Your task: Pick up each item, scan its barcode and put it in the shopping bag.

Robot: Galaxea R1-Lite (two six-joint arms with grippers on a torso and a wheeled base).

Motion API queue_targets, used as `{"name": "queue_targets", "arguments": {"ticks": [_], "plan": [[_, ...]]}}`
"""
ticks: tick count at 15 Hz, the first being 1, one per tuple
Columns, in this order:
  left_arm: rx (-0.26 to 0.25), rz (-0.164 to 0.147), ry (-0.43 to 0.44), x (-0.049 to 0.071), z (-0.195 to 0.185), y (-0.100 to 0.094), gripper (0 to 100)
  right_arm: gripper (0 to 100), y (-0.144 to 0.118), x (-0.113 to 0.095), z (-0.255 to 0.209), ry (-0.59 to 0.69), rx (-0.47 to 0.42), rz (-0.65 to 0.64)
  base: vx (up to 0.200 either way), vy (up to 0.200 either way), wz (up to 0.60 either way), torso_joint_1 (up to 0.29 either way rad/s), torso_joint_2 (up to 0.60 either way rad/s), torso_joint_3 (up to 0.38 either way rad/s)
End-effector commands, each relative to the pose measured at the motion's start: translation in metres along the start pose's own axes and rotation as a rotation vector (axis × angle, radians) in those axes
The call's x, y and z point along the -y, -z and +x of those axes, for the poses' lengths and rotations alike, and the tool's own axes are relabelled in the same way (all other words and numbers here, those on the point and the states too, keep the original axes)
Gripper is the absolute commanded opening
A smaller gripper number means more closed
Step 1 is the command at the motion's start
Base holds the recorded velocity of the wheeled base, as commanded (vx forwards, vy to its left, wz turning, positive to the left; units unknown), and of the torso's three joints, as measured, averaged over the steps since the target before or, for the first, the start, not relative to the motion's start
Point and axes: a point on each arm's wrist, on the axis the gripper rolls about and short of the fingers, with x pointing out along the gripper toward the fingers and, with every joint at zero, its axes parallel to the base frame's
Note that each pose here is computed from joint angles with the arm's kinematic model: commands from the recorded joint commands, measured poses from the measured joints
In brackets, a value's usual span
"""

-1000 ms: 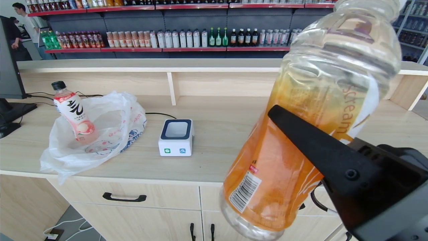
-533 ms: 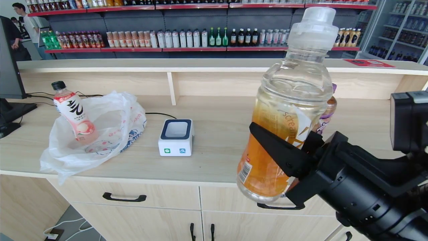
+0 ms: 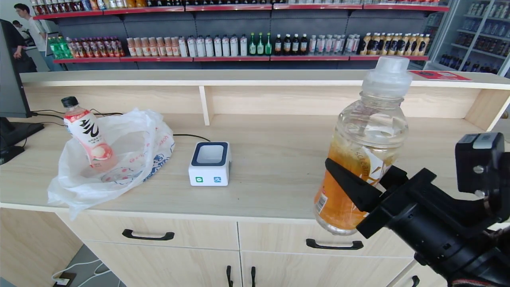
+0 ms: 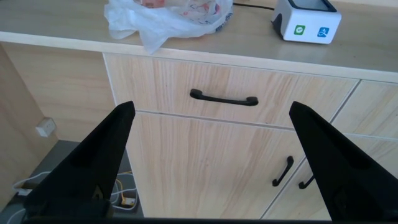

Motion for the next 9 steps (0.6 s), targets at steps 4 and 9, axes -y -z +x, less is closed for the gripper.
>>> {"name": "queue_targets", "arguments": {"ticks": [4, 9], "plan": [[-0.001, -0.002, 0.000, 0.000, 0.000, 0.000, 100, 0, -0.005, 0.014, 0.014, 0.093, 0.037, -0.020, 0.000, 0.000, 0.00, 0.000, 0.00, 0.000], [-0.002, 0.000, 0.000, 0.000, 0.000, 0.000, 100, 0, -0.001, 0.017, 0.017, 0.140, 0.023, -0.015, -0.080, 0.000, 0.00, 0.003, 0.00, 0.001]]}}
